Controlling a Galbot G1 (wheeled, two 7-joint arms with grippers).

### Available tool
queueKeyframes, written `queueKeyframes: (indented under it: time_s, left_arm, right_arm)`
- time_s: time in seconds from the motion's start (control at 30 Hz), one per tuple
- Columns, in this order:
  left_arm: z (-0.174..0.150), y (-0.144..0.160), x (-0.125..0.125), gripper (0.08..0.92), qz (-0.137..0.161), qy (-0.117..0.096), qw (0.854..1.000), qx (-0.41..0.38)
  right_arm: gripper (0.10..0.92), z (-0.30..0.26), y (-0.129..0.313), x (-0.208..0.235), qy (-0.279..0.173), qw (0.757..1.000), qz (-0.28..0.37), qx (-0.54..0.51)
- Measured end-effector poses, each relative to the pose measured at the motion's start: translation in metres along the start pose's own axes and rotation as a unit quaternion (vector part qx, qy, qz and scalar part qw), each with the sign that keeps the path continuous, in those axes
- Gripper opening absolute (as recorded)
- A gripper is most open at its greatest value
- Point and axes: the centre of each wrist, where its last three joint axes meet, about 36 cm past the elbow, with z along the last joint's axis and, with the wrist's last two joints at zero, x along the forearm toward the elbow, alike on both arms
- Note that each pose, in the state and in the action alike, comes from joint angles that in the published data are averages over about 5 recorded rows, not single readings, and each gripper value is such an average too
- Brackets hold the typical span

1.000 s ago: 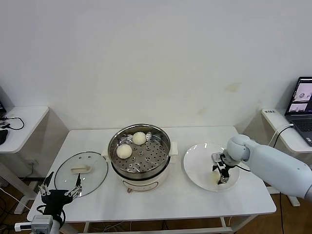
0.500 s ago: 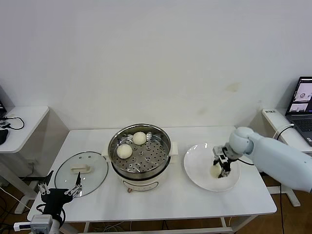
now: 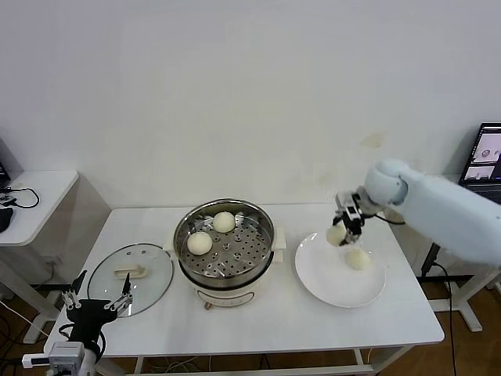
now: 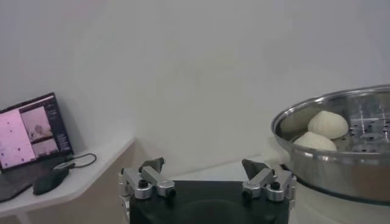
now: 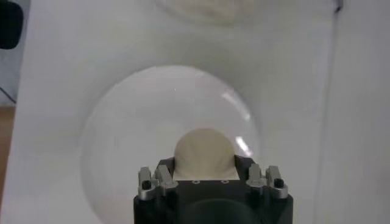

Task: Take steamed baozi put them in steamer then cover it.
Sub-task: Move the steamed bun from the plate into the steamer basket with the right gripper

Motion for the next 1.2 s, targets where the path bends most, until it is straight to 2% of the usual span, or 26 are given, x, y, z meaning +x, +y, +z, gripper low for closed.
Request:
queueKeyframes:
  time_s: [0.23, 0.43, 0.83, 1.2]
  left_arm:
    - [-0.001, 0.003, -0.001, 0.823, -0.003, -0.001, 1.0, -0.001]
    - [0.0, 0.006, -0.001, 0.823, -0.008, 0.0, 1.0, -0.001]
    - [-0.005, 0.012, 0.002, 0.823, -0.018, -0.004, 1.0, 0.002]
    - [-0.006, 0.015, 0.003, 0.823, -0.025, -0.004, 1.0, 0.002]
  right_arm:
    - [0.627, -0.055, -0.035, 0.036, -0.016, 0.999, 0.027, 0.043]
    - [0.628, -0.114, -0.048, 0.04, -0.039, 0.995, 0.03, 0.091]
    - [0.628, -0.214, -0.043, 0.005, -0.082, 0.977, 0.01, 0.195]
    - [0.628, -0.259, -0.008, -0.041, -0.108, 0.947, -0.021, 0.301]
